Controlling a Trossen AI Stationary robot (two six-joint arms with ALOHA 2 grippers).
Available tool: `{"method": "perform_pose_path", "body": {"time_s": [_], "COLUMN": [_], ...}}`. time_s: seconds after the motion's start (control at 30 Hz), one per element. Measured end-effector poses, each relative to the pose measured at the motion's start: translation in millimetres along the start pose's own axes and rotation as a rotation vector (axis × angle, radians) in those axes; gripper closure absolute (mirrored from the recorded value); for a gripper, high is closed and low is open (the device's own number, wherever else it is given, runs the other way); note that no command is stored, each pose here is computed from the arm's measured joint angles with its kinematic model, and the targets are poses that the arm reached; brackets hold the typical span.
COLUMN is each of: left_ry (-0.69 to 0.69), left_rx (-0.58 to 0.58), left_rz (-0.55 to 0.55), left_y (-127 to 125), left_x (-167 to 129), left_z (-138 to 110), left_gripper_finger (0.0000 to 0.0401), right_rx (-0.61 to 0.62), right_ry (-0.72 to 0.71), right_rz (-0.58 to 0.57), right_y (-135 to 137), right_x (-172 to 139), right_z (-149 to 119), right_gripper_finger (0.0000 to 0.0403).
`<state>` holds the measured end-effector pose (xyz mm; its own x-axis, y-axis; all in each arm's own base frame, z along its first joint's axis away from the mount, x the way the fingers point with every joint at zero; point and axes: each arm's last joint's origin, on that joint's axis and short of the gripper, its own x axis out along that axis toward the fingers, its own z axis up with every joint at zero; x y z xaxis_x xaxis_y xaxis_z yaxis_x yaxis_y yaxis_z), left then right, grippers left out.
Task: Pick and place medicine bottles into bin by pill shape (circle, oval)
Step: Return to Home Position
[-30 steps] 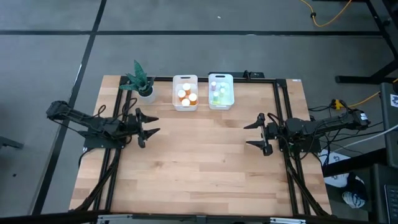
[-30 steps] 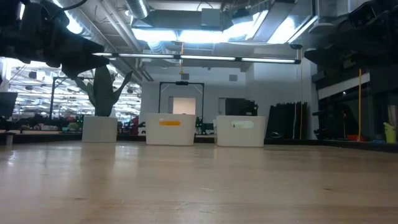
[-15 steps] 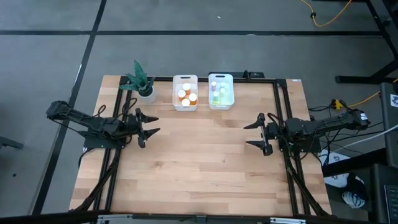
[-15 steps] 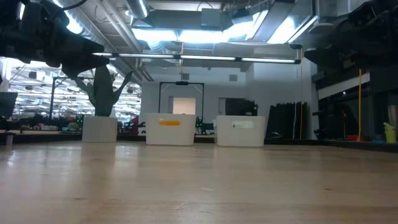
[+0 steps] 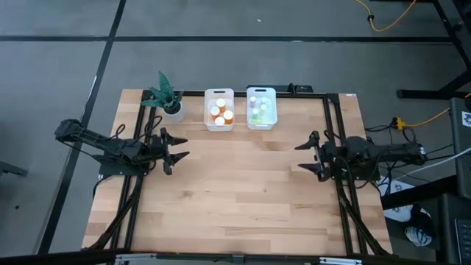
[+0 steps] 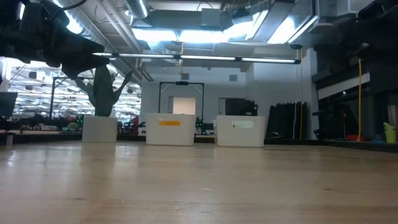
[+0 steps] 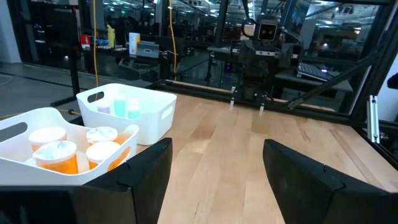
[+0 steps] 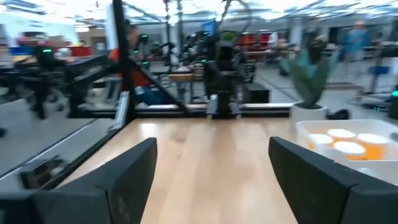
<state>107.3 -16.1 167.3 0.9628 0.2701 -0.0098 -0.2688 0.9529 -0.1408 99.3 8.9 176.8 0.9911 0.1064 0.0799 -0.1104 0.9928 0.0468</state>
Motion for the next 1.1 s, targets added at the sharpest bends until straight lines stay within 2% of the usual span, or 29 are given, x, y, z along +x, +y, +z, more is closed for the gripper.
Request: {"method": "perform_pose_path", "body": {"time_s": [0.17, 0.43, 1.1], "left_ry": [-0.001, -0.004, -0.004], "left_rx": [-0.001, -0.002, -0.002], "left_rz": [0.000, -0.001, -0.001], "left_y": [0.0, -0.1, -0.1], "left_x": [0.0, 0.0, 0.0], "left_z": [0.1, 0.4, 0.4], "left_gripper_finger": [0.0157, 0.0157, 0.0157], "right_rx": [0.026, 0.029, 0.023], "right_ry": [0.045, 0.055, 0.059], "right_rz": [0.053, 0.009, 0.008], "right_y": [-0.1, -4.6, -4.6], "right_x": [-3.6, -3.9, -3.5], "right_z": [-5.0, -5.9, -6.3], "right_gripper_finger": [0.0092, 0.0092, 0.0092]}}
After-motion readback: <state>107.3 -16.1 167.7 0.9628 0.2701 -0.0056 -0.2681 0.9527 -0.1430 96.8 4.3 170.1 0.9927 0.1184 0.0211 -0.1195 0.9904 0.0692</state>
